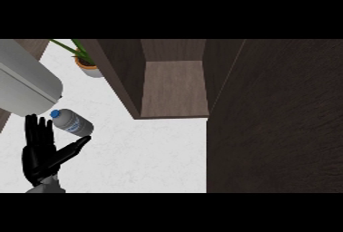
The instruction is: Pick up the bottled water, place it into the cabinet and close the cabinet
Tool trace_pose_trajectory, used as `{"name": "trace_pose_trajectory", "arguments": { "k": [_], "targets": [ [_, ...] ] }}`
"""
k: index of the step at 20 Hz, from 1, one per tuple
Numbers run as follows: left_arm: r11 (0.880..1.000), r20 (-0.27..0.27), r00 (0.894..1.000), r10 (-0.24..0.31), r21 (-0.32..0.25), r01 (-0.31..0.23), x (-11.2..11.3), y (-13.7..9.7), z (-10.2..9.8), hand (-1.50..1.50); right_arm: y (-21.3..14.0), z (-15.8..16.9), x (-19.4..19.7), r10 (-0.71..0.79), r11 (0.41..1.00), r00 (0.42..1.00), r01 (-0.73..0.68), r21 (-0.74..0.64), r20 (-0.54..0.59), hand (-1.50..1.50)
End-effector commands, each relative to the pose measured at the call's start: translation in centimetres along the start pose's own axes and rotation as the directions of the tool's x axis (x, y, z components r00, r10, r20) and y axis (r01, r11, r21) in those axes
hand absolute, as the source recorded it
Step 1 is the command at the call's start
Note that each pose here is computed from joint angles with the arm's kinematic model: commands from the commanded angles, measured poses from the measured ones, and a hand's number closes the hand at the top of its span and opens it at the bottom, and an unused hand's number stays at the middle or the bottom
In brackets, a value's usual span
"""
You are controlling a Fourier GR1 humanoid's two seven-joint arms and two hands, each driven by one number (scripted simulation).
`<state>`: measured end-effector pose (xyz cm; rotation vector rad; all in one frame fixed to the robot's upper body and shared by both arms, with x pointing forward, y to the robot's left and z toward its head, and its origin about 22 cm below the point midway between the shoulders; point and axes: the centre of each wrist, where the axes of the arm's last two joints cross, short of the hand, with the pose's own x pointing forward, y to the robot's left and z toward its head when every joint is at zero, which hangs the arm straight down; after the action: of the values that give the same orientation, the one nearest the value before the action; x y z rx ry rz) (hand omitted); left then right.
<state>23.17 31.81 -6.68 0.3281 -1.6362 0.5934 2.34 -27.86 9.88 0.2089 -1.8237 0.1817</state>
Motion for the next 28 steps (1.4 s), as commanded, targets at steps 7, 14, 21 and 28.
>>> {"name": "trace_pose_trajectory", "arguments": {
  "k": [7,14,21,28],
  "targets": [
    [0.999,0.016,1.000,-0.009,0.043,0.009,-3.5,0.0,-2.2,-1.50,0.7,0.1,3.9,0.035,0.999,0.996,-0.035,0.000,0.081,-1.50],
    [0.998,0.013,1.000,0.016,0.055,-0.016,-5.7,4.0,-1.9,-1.50,-0.6,1.2,3.6,0.042,0.999,0.997,-0.042,0.009,0.065,-1.50],
    [0.984,0.017,0.984,0.178,0.008,-0.178,-7.5,1.2,-0.8,-1.50,-0.2,0.7,4.4,0.056,0.998,0.996,-0.057,0.014,0.064,-1.50],
    [0.968,0.065,0.965,0.252,-0.019,-0.252,-7.1,0.4,-2.8,1.50,-0.4,1.9,3.9,0.047,0.998,0.996,-0.049,0.027,0.071,-1.50]
  ]
}}
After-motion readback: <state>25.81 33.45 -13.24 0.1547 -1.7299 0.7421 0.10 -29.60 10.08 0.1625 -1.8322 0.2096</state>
